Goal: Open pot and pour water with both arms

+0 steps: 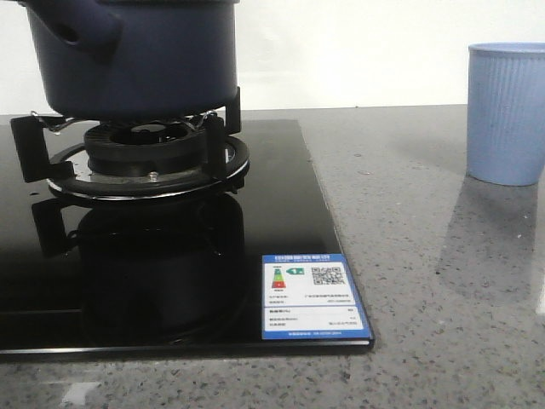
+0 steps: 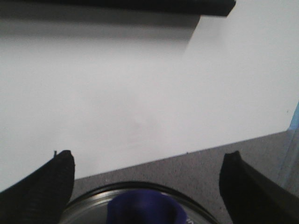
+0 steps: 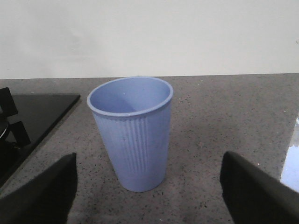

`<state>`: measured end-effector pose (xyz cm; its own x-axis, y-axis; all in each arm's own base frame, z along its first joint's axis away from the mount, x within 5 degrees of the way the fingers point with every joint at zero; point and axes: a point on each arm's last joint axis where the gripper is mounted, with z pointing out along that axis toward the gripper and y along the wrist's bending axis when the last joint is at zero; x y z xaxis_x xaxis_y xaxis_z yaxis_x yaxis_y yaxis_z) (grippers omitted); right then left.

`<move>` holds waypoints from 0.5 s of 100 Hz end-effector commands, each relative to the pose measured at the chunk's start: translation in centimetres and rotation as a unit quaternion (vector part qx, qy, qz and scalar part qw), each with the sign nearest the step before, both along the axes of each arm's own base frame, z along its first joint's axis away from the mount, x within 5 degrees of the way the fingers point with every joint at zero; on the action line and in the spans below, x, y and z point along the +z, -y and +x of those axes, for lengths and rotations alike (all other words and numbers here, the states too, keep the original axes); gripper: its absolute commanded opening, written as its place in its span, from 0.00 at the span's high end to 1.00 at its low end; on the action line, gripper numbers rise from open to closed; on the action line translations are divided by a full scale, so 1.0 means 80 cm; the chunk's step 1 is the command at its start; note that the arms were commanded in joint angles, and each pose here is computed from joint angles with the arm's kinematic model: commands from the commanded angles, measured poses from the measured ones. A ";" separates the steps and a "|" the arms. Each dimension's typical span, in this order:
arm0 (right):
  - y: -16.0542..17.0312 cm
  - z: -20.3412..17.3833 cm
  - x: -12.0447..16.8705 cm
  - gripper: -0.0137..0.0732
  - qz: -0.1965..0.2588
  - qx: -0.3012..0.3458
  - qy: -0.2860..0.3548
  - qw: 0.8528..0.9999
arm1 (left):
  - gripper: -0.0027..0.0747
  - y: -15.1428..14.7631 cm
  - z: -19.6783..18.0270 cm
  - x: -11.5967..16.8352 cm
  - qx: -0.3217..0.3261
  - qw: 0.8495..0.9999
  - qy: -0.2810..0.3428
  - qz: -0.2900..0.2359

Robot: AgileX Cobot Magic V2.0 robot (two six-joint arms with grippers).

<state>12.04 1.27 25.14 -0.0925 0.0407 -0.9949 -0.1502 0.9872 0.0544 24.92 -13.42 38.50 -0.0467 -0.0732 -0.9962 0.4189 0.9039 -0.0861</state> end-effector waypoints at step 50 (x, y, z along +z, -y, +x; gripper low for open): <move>-0.014 -0.002 0.027 0.92 0.012 0.065 0.083 0.994 | 0.99 -0.085 -0.117 0.096 0.026 0.989 0.146 0.027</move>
